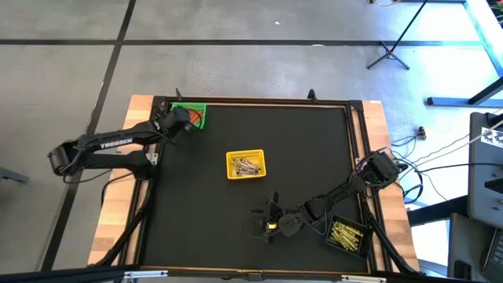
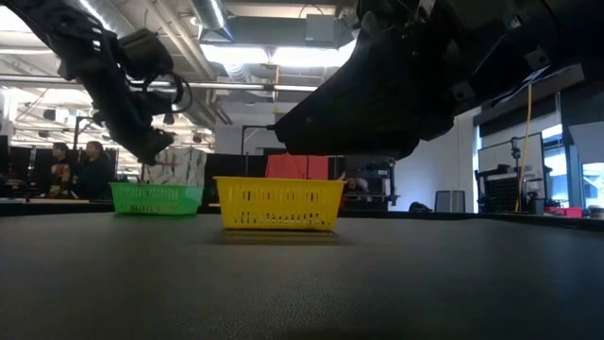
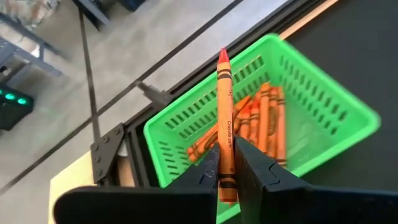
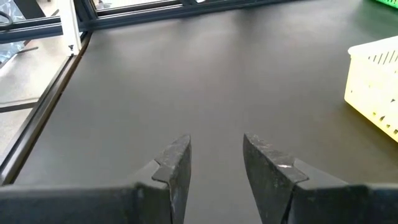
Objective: Sort crayons
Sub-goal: Put the orange crayon into the green bin, then put the green crayon into the black bin
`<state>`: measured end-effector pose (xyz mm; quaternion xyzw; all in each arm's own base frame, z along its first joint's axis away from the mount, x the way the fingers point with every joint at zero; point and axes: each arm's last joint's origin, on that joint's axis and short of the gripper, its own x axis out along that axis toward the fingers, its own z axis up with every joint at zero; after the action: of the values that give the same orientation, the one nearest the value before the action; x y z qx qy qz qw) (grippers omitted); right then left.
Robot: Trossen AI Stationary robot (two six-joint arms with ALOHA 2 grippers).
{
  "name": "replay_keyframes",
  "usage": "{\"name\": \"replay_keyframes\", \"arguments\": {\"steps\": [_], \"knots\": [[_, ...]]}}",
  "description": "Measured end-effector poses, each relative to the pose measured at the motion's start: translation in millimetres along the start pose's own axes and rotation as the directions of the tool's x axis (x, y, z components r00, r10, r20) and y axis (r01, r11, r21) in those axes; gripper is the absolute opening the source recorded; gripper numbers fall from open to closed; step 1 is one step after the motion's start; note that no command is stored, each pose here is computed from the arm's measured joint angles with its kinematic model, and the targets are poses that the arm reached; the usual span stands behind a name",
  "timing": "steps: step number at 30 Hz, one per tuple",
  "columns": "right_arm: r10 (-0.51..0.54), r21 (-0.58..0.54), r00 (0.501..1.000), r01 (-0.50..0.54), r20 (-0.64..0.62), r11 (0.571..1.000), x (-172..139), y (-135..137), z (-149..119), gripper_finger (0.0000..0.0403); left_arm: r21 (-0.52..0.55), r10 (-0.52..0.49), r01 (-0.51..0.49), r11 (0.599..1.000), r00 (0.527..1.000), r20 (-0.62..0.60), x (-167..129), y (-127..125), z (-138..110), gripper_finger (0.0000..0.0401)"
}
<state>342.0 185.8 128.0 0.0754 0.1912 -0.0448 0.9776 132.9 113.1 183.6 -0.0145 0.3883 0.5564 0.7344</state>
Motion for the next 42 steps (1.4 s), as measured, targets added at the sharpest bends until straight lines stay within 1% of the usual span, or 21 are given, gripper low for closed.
{"name": "replay_keyframes", "arguments": {"steps": [3, 5, 10, 12, 15, 17, 20, 23, 25, 27, 31, 33, 36, 37, 42], "knots": [[0.0, 0.0, 1.0, 0.0, 0.001, 1.0, 0.0, 0.0, 0.1, 0.0143, 0.009, 0.01, -0.01, 1.0, 1.0, -0.029, 5.4, 1.1, -1.4, 0.0019], [0.0, 0.0, 1.0, 0.0, 0.0, 1.0, 0.0, 0.0, 0.0, 0.0143, 0.022, 0.005, -0.005, 1.0, 0.999, -0.038, 6.9, 1.0, -1.9, 0.0029], [0.0, 0.0, 1.0, 0.0, 0.0, 1.0, 0.0, 0.0, 0.0, 0.0143, 0.027, -0.01, 0.011, 1.0, 0.999, -0.039, 7.0, 0.5, -1.8, 0.0076], [0.0, -0.001, 1.0, 0.0, -0.001, 1.0, 0.0, 0.0, -0.1, 0.0143, 0.026, -0.033, 0.035, 0.999, 0.999, -0.04, 6.9, -0.1, -1.8, 0.0094], [-0.001, -0.001, 1.0, 0.001, -0.001, 1.0, 0.0, -0.1, -0.2, 0.0143, 0.038, -0.125, 0.126, 0.991, 0.992, -0.037, 4.3, -5.8, -2.0, 0.0109], [0.0, -0.001, 1.0, 0.0, -0.002, 1.0, 0.0, -0.1, -0.2, 0.0143, 0.058, -0.197, 0.199, 0.978, 0.98, -0.028, 0.5, -12.1, -1.8, 0.0112], [0.0, -0.002, 1.0, 0.0, -0.002, 1.0, 0.0, -0.1, -0.2, 0.0143, 0.096, -0.295, 0.293, 0.951, 0.955, 0.006, -8.1, -24.1, -0.5, 0.0113], [-0.001, -0.003, 1.0, 0.001, -0.001, 1.0, 0.0, -0.1, -0.2, 0.0143, 0.139, -0.394, 0.386, 0.912, 0.918, 0.037, -19.7, -37.8, -0.5, 0.0113], [0.0, -0.006, 1.0, 0.0, -0.001, 1.0, 0.0, 0.0, -0.1, 0.0143, 0.168, -0.469, 0.454, 0.875, 0.881, 0.059, -28.9, -47.4, -0.8, 0.0114], [0.0, -0.007, 1.0, 0.0, 0.0, 1.0, -0.1, 0.0, 0.1, 0.0143, 0.205, -0.555, 0.532, 0.822, 0.829, 0.071, -39.1, -57.1, -1.9, 0.0114], [0.0, -0.007, 1.0, 0.0, 0.0, 1.0, -0.1, 0.0, 0.1, 0.0143, 0.269, -0.712, 0.673, 0.689, 0.698, 0.078, -62.5, -75.3, -6.7, 0.0114], [0.01, -0.007, 1.0, -0.01, -0.004, 1.0, 0.0, 0.3, 0.0, 0.0143, 0.304, -0.781, 0.731, 0.61, 0.62, 0.077, -75.9, -83.6, -10.2, 0.0114], [0.018, -0.007, 1.0, -0.018, -0.007, 1.0, 0.0, 0.4, 0.0, 0.0143, 0.369, -0.859, 0.787, 0.494, 0.507, 0.069, -96.6, -94.3, -17.2, 0.0114], [0.018, -0.007, 1.0, -0.018, -0.007, 1.0, 0.0, 0.4, 0.0, 0.0143, 0.388, -0.877, 0.798, 0.461, 0.476, 0.063, -103.1, -97.1, -20.0, 0.0114], [0.022, 0.008, 1.0, -0.022, 0.015, 1.0, 1.2, -0.7, 3.1, 0.0143, 0.429, -0.939, 0.842, 0.327, 0.34, 0.049, -132.6, -112.3, -35.0, 0.0114]]}}
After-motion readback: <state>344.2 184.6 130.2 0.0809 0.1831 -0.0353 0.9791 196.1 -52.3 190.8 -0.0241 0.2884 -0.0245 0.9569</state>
